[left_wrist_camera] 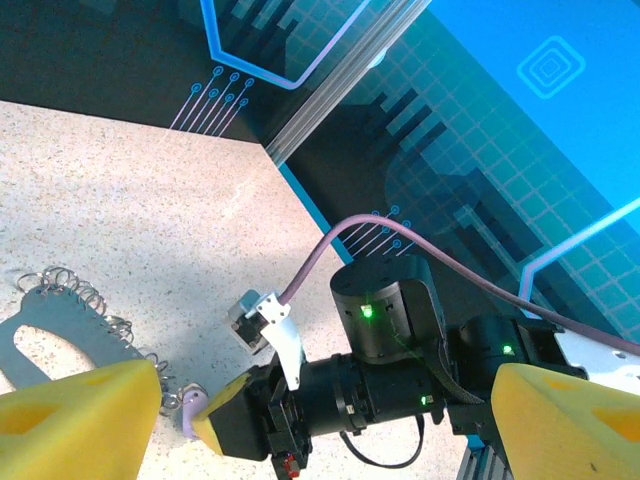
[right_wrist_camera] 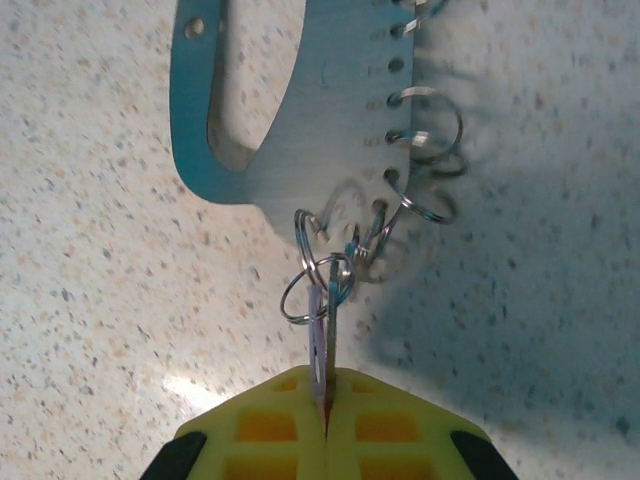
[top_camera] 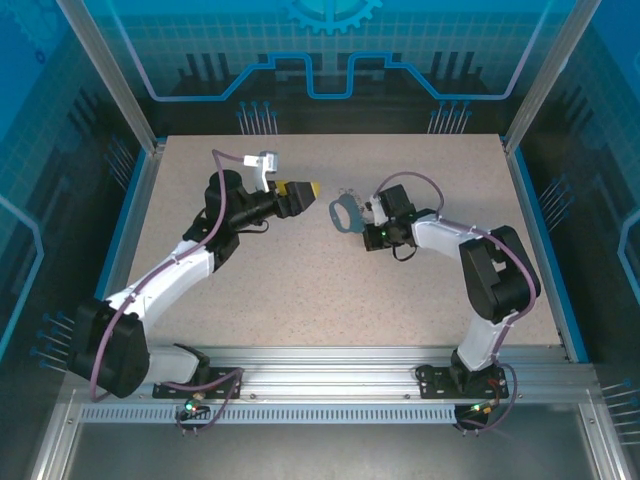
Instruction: Put the keys on the keyring
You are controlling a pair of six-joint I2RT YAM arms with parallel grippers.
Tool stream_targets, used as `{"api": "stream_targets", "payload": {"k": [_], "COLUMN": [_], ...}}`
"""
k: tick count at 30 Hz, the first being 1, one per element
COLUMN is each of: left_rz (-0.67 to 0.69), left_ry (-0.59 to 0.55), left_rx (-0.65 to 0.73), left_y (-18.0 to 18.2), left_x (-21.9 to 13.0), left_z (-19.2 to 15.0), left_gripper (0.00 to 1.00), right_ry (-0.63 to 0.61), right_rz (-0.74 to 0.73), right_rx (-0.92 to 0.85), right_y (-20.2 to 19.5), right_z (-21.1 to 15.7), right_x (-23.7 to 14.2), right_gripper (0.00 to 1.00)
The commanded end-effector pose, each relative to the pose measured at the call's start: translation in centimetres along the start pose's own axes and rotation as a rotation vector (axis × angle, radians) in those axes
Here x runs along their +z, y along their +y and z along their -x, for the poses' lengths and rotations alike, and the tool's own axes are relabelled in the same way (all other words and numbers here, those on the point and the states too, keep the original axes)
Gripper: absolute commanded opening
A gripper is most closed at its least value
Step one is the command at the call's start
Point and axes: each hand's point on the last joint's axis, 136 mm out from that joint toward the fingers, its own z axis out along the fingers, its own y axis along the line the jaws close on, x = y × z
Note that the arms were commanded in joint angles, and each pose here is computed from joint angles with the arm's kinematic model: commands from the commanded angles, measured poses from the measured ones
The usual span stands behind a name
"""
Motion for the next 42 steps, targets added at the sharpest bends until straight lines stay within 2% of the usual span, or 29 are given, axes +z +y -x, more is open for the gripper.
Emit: {"api": "stream_targets", "payload": {"k": [1,4,5,9,11,12,13,15,20,25,29,32,36,42], "left_rz": [0.016,0.017,0.015,0.011,0.009,0.01,0.014,0.023,0.119,0.385,0.532,0.622,0.767,0.878], "left_ry": [-0.015,-0.011,-0.008,0.014,0.021,0.022,0.02,0.014,-0.041,-0.21,-0.328,-0.36,-0.397,-0.35], "left_rx": [0.027,0.022,0.023,0.031,0.037,0.038,0.041,0.047,0.088,0.23,0.403,0.472,0.532,0.519], "left_y": [0.0,-0.1,-0.2,-0.6,-0.8,-0.9,-1.0,-1.1,-0.7,2.2,4.0,5.7,9.0,15.5], "left_x": [-0.8,-0.8,-0.8,-1.2,-1.4,-1.5,-1.7,-2.0,-3.6,-7.5,-10.6,-12.6,-15.1,-16.7], "left_z": [0.3,0.2,0.2,0.0,-0.1,0.0,0.1,0.2,1.3,3.6,5.0,5.2,4.5,0.2], "left_gripper": [0.88,0.88,0.88,0.89,0.89,0.9,0.92,0.96,0.99,0.99,0.99,0.99,0.99,0.99], "right_ry": [0.015,0.043,0.055,0.024,-0.009,-0.035,-0.062,-0.119,-0.253,-0.415,-0.555,-0.611,-0.607,-0.674], "right_rz": [0.018,0.058,0.079,0.165,0.161,0.16,0.162,0.155,0.02,-0.182,-0.337,-0.383,-0.435,-0.558], "right_rx": [0.027,0.04,0.047,0.052,0.07,0.082,0.096,0.121,0.166,0.216,0.248,0.259,0.231,0.114], "right_y": [0.8,1.7,2.1,3.8,3.4,3.1,2.8,2.0,-1.1,-5.2,-8.8,-10.6,-11.9,-14.2], "right_z": [-1.2,-2.5,-3.0,-4.2,-4.7,-4.7,-4.4,-3.7,-1.6,2.6,4.7,5.2,5.0,4.2], "right_x": [-0.5,-1.4,-1.9,-6.8,-9.1,-10.4,-11.5,-13.6,-16.9,-20.0,-20.8,-19.6,-18.3,-17.2], "right_gripper": [0.0,0.0,0.03,0.54,0.68,0.81,0.89,0.99,1.0,1.0,1.0,1.0,1.0,1.0]}}
